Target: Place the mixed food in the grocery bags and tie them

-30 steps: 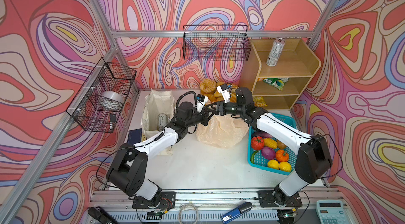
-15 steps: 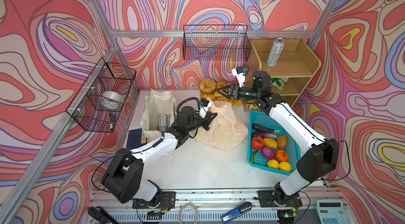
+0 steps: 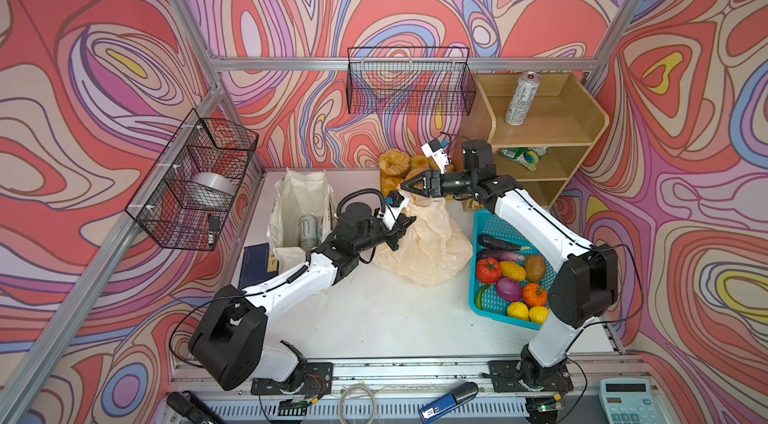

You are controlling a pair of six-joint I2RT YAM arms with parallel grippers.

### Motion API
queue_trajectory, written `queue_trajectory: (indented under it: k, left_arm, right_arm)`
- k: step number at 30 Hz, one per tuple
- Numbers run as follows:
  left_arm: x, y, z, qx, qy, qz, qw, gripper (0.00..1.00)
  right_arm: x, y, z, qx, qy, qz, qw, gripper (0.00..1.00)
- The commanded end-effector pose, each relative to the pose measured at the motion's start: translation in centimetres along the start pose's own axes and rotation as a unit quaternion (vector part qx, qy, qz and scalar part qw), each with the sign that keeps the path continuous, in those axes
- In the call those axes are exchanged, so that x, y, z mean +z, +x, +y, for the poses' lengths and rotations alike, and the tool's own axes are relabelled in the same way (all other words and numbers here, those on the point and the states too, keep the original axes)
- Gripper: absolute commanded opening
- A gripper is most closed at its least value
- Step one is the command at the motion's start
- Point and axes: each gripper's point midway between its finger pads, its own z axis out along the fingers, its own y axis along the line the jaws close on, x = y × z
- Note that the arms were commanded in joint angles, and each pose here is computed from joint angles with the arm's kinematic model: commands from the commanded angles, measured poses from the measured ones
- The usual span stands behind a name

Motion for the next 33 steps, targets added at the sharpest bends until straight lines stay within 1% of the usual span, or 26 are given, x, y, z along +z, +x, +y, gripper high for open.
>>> queue_trajectory:
  k: [1,4,5,6,7,9,11,12,18,22,25,27,29,33]
  left_arm:
    - [-0.2,-1.7,-0.5,0.020,0.005,-0.017,1.000,0.00]
    - [-0.1,-1.7,-0.5,0.019,0.005,-0.016,1.000,0.00]
    - [-0.1,-1.7,-0.5,0.019,0.005,-0.015,1.000,0.00]
    - [-0.1,-1.7,-0.5,0.019,0.005,-0.015,1.000,0.00]
    - [-0.1,-1.7,-0.5,0.018,0.004,-0.015,1.000,0.00]
    - [-0.1,-1.5,-0.4,0.016,0.003,-0.013,1.000,0.00]
    - [-0.1,-1.4,-0.3,0.010,-0.001,-0.011,1.000,0.00]
    - [-0.1,-1.2,-0.2,0.005,-0.004,-0.008,1.000,0.00]
    - [-0.5,-0.1,2.8,-0.055,-0.090,0.009,0.994,0.00]
    - [-0.9,0.9,5.0,-0.110,-0.158,0.029,0.981,0.00]
    - [-1.0,1.3,6.3,-0.145,-0.196,0.038,0.969,0.00]
    - [-0.9,1.4,6.7,-0.167,-0.207,0.043,0.963,0.00]
    - [-0.5,1.5,6.7,-0.187,-0.206,0.045,0.960,0.00]
    - [0.2,1.6,6.8,-0.216,-0.204,0.049,0.954,0.00]
  right_arm:
    - [1.1,0.3,0.3,-0.002,-0.020,0.015,1.000,0.77]
    - [1.6,0.5,-0.3,0.005,-0.021,0.020,1.000,0.74]
    - [1.8,0.5,-0.4,0.005,-0.021,0.021,1.000,0.71]
    - [1.8,0.5,-0.5,0.006,-0.022,0.021,1.000,0.68]
    - [1.9,0.5,-0.6,0.006,-0.022,0.022,1.000,0.61]
    - [1.9,0.3,-0.5,0.002,-0.021,0.020,1.000,0.34]
    - [1.5,-0.1,-0.6,-0.005,-0.010,0.013,1.000,0.04]
    - [1.2,-0.4,-0.4,-0.011,-0.004,0.007,1.000,0.00]
    - [-2.3,-2.6,0.3,-0.031,0.034,-0.063,0.997,0.00]
    - [-4.2,-3.0,0.9,-0.039,0.045,-0.105,0.993,0.00]
    - [-4.6,-2.7,1.6,-0.042,0.036,-0.106,0.993,0.00]
    - [-4.7,-1.9,2.0,-0.037,0.030,-0.099,0.994,0.00]
    - [-4.5,-0.4,2.0,-0.027,0.029,-0.088,0.995,0.00]
    - [-3.1,3.8,1.5,-0.008,0.038,-0.053,0.998,0.00]
